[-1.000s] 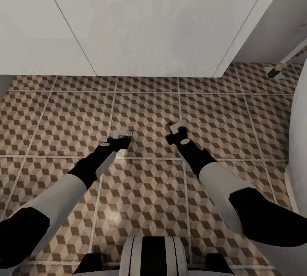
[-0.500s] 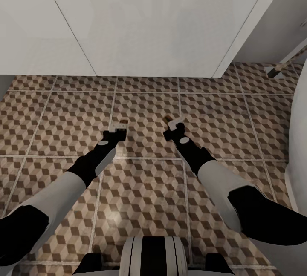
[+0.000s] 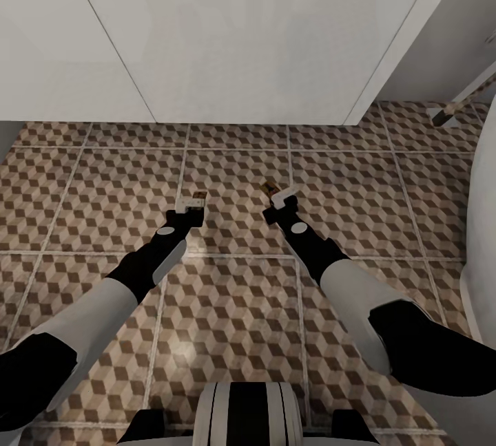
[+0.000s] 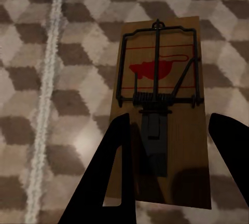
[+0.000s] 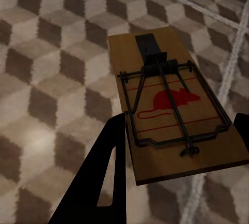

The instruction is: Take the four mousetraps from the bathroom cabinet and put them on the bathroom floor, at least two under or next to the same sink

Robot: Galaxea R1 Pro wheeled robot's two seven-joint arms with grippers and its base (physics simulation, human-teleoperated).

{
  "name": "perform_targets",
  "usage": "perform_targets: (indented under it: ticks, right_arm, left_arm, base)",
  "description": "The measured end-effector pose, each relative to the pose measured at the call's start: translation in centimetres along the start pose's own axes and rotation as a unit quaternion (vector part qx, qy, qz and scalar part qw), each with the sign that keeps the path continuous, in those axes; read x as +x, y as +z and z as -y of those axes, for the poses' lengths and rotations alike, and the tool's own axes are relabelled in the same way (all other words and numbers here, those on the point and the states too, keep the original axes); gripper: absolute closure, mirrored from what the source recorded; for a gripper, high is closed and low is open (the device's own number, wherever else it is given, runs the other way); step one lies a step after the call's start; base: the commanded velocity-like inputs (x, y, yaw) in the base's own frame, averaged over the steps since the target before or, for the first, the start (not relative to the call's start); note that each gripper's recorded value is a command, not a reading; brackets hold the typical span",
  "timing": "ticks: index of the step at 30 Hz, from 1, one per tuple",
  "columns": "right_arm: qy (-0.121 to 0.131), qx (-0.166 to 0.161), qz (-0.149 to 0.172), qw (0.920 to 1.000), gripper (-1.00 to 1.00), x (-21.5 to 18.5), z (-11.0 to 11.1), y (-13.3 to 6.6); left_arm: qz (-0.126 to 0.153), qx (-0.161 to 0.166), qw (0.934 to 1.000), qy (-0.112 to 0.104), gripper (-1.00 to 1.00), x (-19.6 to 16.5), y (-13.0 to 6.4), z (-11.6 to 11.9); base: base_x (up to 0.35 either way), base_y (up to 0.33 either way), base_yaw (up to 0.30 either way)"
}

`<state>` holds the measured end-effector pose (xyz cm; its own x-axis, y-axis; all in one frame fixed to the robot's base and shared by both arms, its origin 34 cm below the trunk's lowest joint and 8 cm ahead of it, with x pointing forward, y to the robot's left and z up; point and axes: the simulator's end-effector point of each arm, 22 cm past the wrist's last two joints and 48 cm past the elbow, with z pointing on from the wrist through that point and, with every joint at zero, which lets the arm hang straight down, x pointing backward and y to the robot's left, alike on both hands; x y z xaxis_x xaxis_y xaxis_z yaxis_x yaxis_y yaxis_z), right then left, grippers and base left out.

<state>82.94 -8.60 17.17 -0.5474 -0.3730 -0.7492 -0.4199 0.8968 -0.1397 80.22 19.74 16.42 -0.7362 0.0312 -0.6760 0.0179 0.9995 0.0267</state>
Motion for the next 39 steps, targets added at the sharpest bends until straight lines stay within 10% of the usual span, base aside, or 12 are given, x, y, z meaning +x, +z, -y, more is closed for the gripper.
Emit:
perform_targets:
  ticks: [22,39]
  right_arm:
    - [0.007,-0.012,-0.028,0.9995,1.00,4.8,-1.6,1.4]
    - [0.018,-0.027,-0.036,0.9988,1.00,9.0,-3.8,2.8]
  left_arm:
    - [0.025,0.027,0.9993,-0.008,1.00,-1.0,0.8,1.9]
    - [-0.007,0.027,0.9996,-0.007,1.00,4.1,3.0,1.7]
  base:
    - [0.000,0.000,0.000]
    - [0.000,0.000,0.000]
